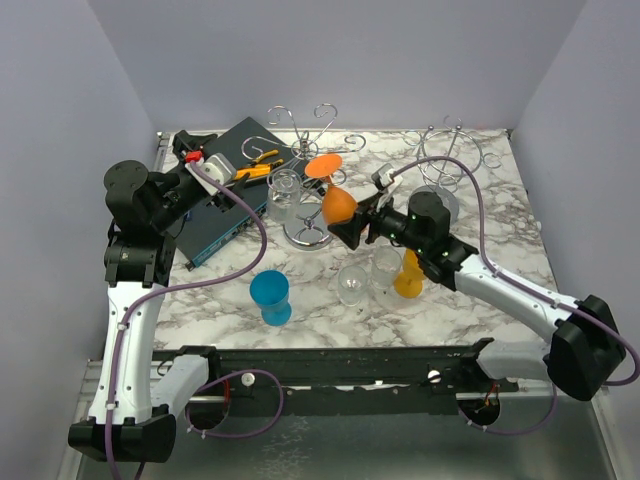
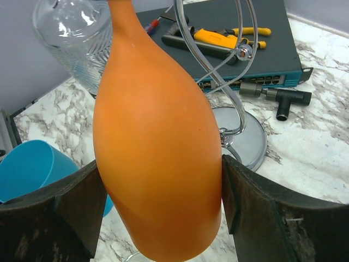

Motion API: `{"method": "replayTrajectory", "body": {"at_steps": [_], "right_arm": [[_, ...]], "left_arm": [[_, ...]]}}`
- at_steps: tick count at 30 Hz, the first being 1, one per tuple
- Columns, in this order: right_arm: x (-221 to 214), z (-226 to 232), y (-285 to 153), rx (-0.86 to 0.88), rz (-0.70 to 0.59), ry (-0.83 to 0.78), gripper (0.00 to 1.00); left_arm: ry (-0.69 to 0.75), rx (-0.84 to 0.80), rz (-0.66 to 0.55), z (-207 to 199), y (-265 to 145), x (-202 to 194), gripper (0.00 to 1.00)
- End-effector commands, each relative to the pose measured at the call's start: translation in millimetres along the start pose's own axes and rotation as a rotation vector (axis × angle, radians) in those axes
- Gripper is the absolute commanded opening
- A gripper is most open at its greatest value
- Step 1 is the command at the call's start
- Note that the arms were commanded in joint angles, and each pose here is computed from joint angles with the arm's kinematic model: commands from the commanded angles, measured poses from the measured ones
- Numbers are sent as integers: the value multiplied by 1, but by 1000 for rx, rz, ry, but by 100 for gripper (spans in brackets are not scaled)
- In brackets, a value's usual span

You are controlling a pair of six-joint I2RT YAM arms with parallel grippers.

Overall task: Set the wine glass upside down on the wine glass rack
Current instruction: Turn the wine glass upside down at the wine rack.

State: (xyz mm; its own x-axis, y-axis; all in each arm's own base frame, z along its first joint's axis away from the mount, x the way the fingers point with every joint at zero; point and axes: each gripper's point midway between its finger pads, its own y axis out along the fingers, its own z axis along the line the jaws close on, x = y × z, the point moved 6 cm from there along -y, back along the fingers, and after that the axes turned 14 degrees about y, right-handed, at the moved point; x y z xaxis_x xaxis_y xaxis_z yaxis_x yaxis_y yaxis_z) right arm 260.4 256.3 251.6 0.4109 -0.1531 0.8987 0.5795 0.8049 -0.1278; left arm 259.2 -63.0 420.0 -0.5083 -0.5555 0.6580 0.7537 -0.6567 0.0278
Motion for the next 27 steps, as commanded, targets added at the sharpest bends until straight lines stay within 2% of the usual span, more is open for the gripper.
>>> {"method": "replayTrajectory", "body": {"at_steps": [1, 15, 20, 24, 27], "right_arm": [[11, 10, -9, 63, -66, -33, 76], [4, 3, -20, 14, -128, 12, 77], [-5, -1, -17, -6, -106, 45, 85], [-10, -4, -13, -22, -75, 69, 98], [-11, -5, -11, -29, -52, 74, 100]], "left_arm": [[1, -8, 9, -1, 0, -1, 91], [4, -6, 9, 2, 2, -1, 91], [2, -7, 12, 1, 2, -2, 91], [-1, -1, 16, 3, 3, -2, 91], [-5, 6, 21, 5, 3, -1, 91]]}}
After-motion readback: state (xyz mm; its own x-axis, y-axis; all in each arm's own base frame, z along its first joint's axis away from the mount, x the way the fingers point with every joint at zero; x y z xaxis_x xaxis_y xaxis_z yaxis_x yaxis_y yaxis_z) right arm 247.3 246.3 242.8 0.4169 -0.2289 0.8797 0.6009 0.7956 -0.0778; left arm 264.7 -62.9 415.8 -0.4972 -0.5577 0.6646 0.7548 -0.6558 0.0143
